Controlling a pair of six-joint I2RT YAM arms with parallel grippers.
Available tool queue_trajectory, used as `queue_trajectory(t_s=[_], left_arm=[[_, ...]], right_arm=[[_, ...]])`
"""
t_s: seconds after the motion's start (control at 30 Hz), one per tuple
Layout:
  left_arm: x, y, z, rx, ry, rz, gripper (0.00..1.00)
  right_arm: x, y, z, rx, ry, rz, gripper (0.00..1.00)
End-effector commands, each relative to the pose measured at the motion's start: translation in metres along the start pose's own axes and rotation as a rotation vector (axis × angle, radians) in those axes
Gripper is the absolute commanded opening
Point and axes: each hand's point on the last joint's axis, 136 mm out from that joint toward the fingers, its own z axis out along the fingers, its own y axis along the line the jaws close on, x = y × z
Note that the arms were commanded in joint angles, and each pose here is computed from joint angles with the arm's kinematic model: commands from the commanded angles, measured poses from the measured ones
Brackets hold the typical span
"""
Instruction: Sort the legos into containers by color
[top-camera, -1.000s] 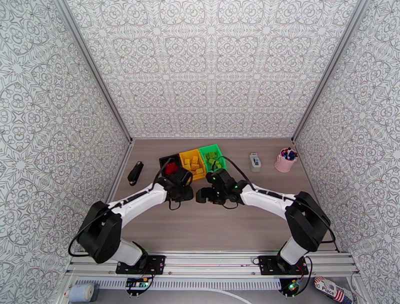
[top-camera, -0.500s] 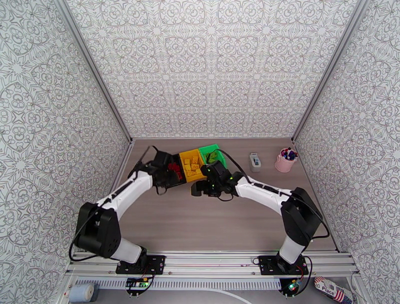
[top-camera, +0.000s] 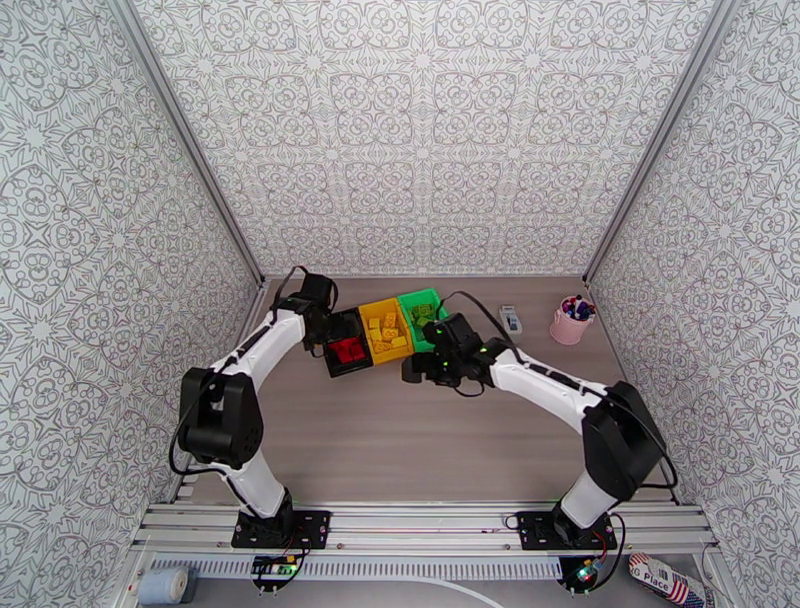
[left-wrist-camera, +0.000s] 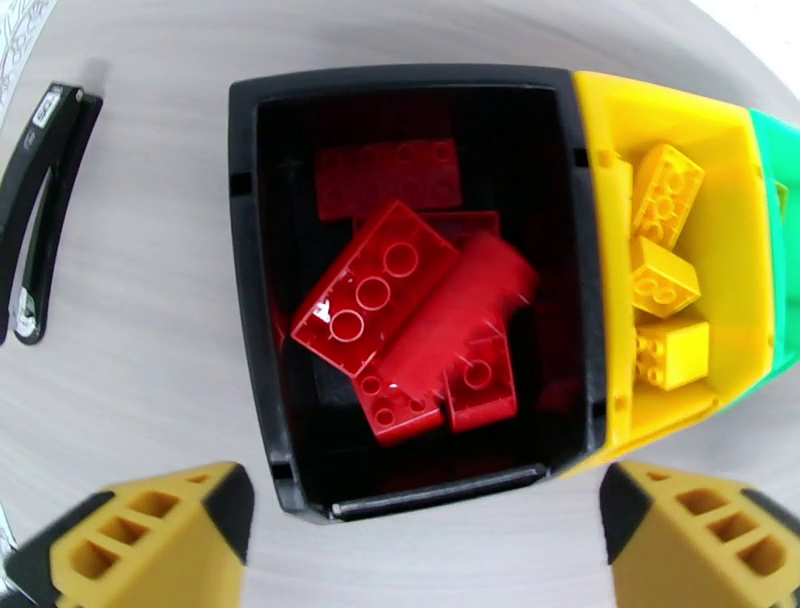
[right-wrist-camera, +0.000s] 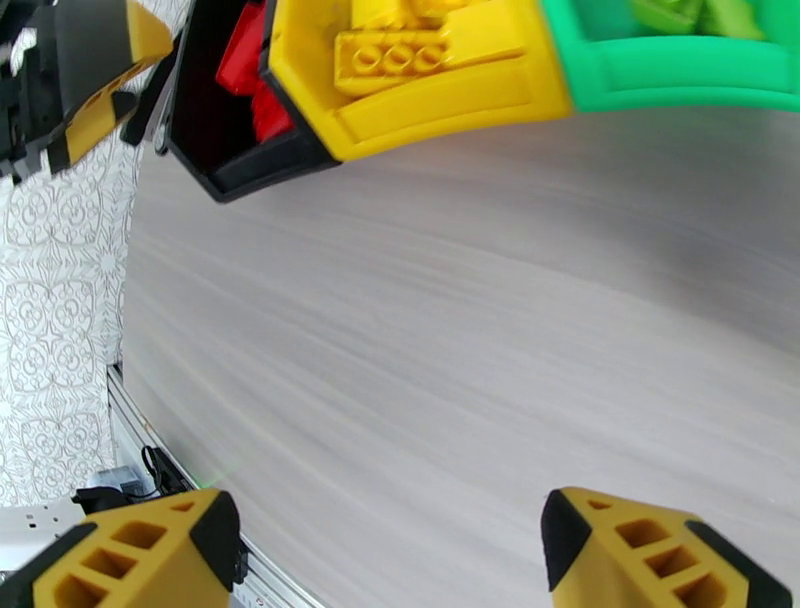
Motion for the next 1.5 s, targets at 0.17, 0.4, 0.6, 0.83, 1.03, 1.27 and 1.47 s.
queue_trajectory(t_s=[0.17,0.4,0.6,0.83,1.03,1.27,1.47], left_arm=[[0.001,-0.004,-0.077,0.078,-0.189,0.025,0.99],[-0.009,0.01,-0.153,0.1,-0.457,0.051,0.99],[-0.02,0.024,-0.217,0.061,-0.711,0.116,0.99],[-0.013,0.032,-0.239,0.118,-1.074,0.154,0.99],[0.002,0.089,-0.177,-0.074,-1.114,0.014,0.99],[0.027,0.13,-0.099,-0.377,-0.976,0.171,0.99],[0.035,0.145,-0.052,-0.378,-0.846,0.177,0.99]], right_arm=[[-0.004,-0.026,-0.025,0.066,-0.044,-0.007,0.89],[-0.031,-0.038,-0.074,0.166,-0.171,-0.056,0.9],[-0.088,-0.069,-0.179,0.48,-0.499,-0.036,0.92],[-0.131,-0.08,-0.274,0.701,-1.038,-0.08,0.99],[-0.14,-0.1,-0.269,0.795,-1.214,-0.299,0.99],[-0.112,-0.229,-0.215,1.028,-0.926,-0.171,0.99],[-0.087,-0.271,-0.188,0.973,-0.92,-0.162,0.99]])
